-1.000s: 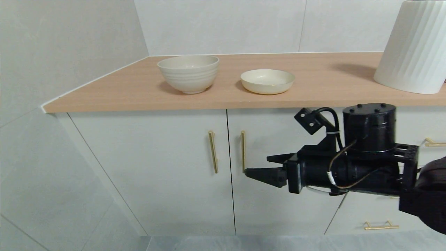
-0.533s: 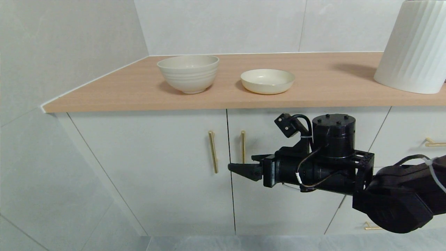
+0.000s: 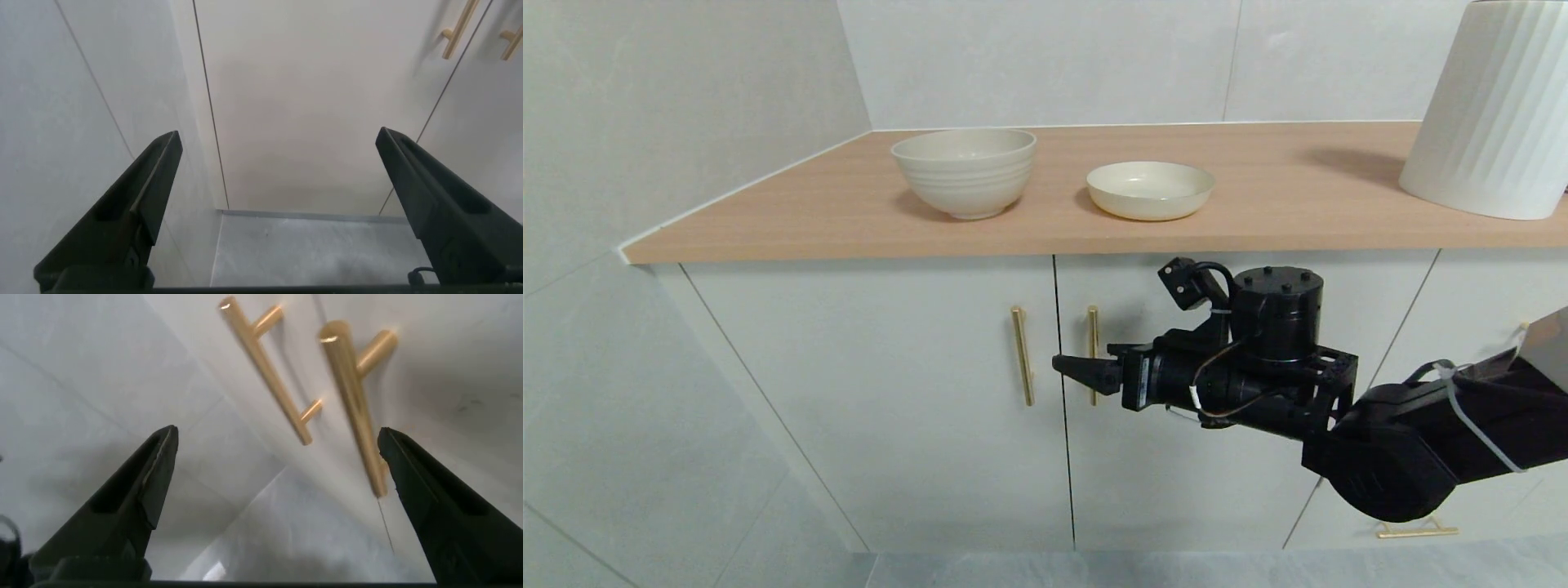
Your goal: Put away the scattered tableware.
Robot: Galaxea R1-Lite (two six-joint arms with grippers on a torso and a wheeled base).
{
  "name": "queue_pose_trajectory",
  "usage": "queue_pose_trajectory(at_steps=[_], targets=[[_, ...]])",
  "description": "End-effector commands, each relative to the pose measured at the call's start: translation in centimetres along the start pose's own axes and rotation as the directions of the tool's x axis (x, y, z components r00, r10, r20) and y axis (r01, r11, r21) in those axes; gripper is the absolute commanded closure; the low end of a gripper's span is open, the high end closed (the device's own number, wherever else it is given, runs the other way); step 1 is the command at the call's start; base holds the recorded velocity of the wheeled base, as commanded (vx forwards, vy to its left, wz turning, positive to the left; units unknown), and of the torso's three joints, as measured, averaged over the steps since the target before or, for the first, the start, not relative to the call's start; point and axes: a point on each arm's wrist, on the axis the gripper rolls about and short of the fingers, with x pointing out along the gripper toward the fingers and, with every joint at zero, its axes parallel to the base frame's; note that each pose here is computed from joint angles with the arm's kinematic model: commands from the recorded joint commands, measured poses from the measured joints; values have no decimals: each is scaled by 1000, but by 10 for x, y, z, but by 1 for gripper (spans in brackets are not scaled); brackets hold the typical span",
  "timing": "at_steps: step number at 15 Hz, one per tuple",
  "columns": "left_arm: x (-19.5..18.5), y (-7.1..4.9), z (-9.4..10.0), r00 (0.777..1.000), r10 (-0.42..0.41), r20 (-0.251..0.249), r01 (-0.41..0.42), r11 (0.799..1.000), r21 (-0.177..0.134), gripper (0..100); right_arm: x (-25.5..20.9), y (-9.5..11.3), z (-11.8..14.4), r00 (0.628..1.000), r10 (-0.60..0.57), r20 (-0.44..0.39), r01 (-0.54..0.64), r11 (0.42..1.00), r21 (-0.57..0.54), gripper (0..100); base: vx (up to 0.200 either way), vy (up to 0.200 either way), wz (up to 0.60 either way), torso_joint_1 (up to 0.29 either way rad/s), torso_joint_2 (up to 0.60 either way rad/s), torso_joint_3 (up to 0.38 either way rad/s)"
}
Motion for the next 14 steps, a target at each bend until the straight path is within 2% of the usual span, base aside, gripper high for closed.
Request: queue_pose_trajectory(at_steps=[1, 14], targets=[[0, 0, 0, 1000, 1, 0, -1, 1000, 0, 0, 9, -7, -11, 1000, -9, -10, 9, 1000, 11, 0, 0, 0, 0, 0, 0, 0], [0, 0, 0, 1000, 1, 0, -1, 1000, 0, 0, 23, -13, -15, 1000, -20, 13, 20, 1000, 13, 0, 0, 0, 0, 0, 0, 0]])
